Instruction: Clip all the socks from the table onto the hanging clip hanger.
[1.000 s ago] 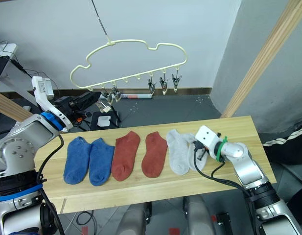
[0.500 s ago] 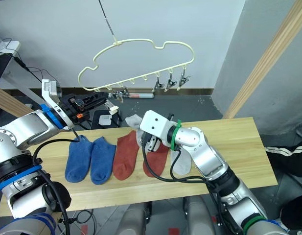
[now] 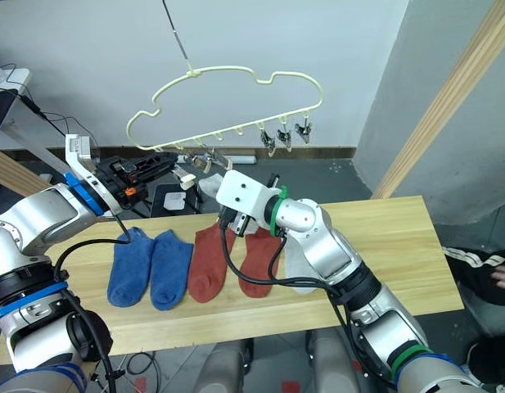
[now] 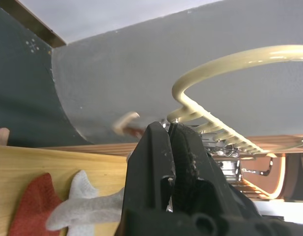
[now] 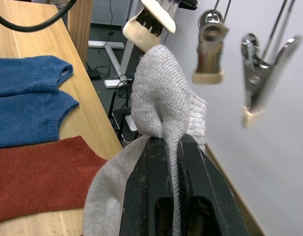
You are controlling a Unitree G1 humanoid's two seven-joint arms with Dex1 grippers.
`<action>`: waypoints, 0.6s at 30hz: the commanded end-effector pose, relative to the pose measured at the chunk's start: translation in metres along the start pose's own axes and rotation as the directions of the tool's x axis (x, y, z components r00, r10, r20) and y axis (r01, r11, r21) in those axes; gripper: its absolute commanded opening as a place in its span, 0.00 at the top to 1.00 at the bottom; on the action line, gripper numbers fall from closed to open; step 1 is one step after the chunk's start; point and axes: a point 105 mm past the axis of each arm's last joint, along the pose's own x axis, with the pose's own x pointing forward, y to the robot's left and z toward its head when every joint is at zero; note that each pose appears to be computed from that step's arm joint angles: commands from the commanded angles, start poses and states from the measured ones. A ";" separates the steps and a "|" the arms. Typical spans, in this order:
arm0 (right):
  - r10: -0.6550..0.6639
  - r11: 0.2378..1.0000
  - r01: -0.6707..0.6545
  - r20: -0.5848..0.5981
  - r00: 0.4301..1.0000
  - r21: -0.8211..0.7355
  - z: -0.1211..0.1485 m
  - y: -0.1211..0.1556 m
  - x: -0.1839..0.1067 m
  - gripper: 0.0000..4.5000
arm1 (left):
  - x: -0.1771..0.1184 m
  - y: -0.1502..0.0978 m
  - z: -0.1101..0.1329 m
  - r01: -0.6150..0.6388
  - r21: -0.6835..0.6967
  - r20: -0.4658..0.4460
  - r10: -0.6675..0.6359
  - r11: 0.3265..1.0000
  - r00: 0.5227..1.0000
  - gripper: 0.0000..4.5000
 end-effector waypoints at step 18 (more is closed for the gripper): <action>0.002 0.997 0.006 0.116 0.993 -0.071 0.043 0.005 0.011 1.00 | -0.007 0.008 -0.001 -0.056 0.017 0.012 0.056 0.998 0.998 1.00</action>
